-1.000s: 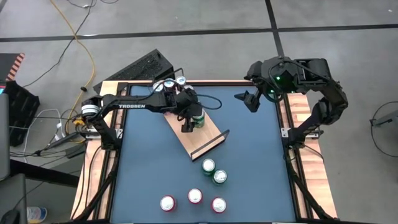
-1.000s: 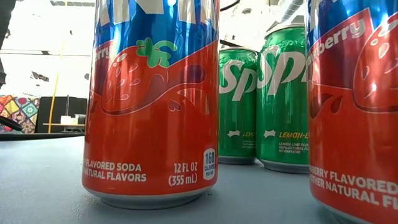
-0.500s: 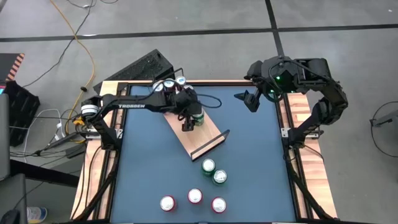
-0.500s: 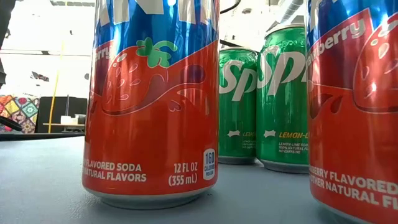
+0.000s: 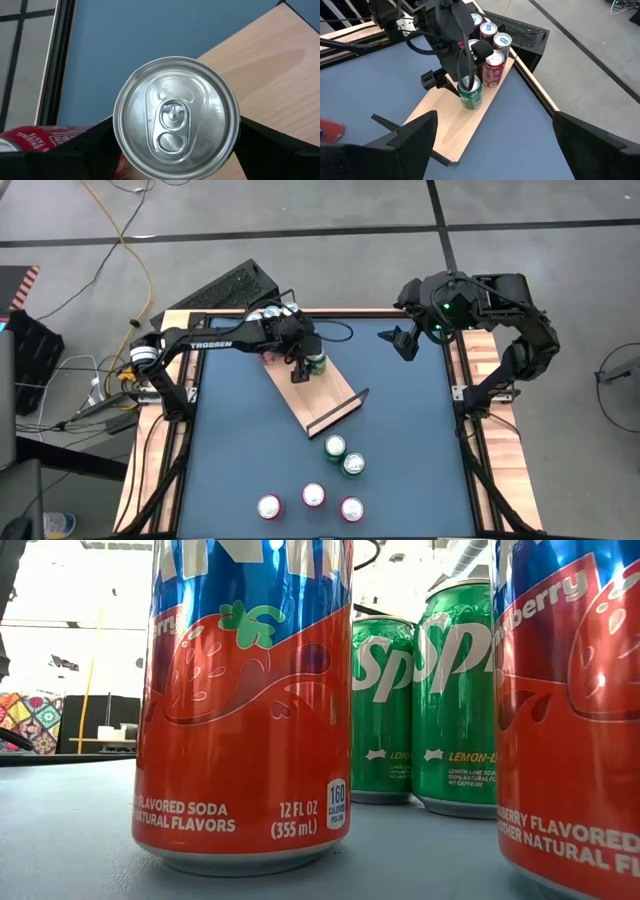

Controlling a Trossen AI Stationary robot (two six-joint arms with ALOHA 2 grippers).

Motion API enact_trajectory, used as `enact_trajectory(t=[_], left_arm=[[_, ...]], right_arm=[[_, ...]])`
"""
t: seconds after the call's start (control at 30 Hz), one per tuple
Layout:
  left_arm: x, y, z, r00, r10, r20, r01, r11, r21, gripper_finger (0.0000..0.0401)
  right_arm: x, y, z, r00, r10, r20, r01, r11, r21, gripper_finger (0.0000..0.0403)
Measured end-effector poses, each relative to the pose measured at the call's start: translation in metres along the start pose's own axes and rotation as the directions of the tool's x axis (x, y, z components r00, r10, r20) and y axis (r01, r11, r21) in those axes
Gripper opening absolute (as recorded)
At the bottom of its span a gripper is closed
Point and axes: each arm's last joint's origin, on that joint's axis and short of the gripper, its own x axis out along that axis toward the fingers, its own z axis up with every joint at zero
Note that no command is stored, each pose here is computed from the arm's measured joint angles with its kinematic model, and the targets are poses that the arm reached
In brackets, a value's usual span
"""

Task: Place canned beverage on shelf
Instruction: Put the bottom green soda can on the shelf

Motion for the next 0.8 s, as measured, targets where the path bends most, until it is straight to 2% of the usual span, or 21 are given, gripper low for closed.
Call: enact_trajectory(t=[0.2, 0.33, 0.53, 0.8], left_arm=[[0.0, 0.001, 0.0003, 1.0, 0.005, 0.005, -0.005, 1.0, -0.001, 0.0307], [0.0001, 0.0012, 0.0009, 0.998, -0.046, 0.031, 0.046, 0.999, -0.018, 0.0309], [0.0, 0.0037, 0.0032, 0.999, 0.024, 0.039, -0.023, 0.999, -0.031, 0.033], [0.0015, 0.0032, 0.0021, 0.999, 0.018, 0.029, -0.018, 1.0, -0.015, 0.0337]], right_arm=[[0.0, -0.0001, 0.0, 1.0, -0.001, 0.0, 0.001, 1.0, -0.008, 0.038], [0.0, -0.0001, 0.0, 1.0, -0.001, 0.0, 0.001, 1.0, -0.008, 0.038], [0.0, -0.0001, 0.0, 1.0, -0.001, 0.0, 0.001, 1.0, -0.008, 0.038], [0.0, -0.0001, 0.0, 1.0, -0.001, 0.0, 0.001, 1.0, -0.008, 0.038]])
